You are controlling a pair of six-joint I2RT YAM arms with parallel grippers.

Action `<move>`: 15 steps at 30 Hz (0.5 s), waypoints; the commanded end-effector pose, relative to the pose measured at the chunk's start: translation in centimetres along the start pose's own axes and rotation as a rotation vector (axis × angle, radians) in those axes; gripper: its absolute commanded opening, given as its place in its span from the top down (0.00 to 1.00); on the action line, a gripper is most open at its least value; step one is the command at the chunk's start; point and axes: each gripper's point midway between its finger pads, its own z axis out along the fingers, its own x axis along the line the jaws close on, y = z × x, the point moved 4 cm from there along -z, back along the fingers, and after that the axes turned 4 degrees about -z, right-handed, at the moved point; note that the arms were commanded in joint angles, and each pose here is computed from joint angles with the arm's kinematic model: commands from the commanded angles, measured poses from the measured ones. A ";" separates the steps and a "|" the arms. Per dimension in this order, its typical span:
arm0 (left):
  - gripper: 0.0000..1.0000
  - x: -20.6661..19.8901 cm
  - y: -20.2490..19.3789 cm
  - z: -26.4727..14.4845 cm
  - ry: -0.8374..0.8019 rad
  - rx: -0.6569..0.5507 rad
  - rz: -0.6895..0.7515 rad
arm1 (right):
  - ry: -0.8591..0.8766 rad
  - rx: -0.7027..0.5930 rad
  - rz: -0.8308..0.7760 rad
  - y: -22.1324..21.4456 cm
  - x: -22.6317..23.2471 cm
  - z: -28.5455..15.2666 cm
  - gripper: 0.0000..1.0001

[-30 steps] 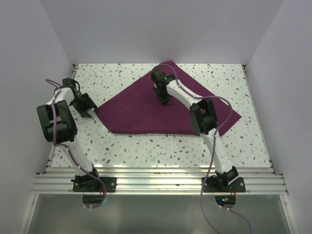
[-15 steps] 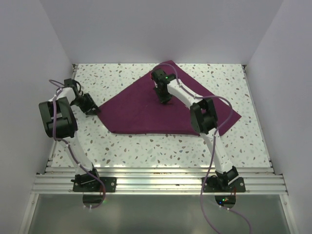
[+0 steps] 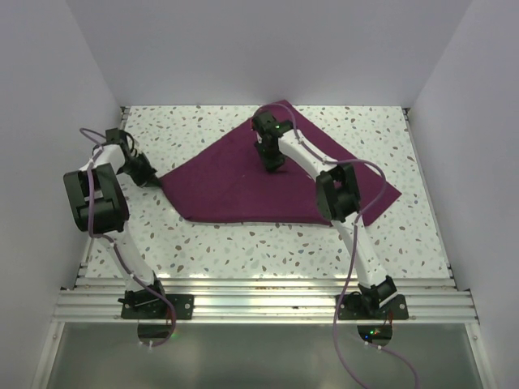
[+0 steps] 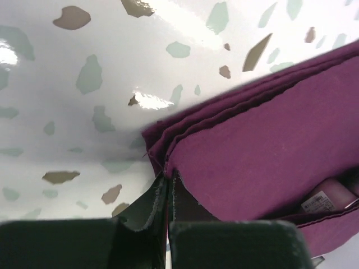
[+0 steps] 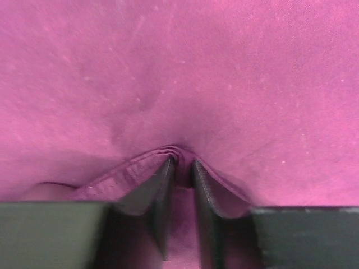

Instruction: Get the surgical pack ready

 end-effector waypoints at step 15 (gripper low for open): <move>1.00 -2.6 0.5 -6.0 -0.058 -0.136 0.068 | 0.039 -0.327 0.068 6.9 0.9 -13.5 0.41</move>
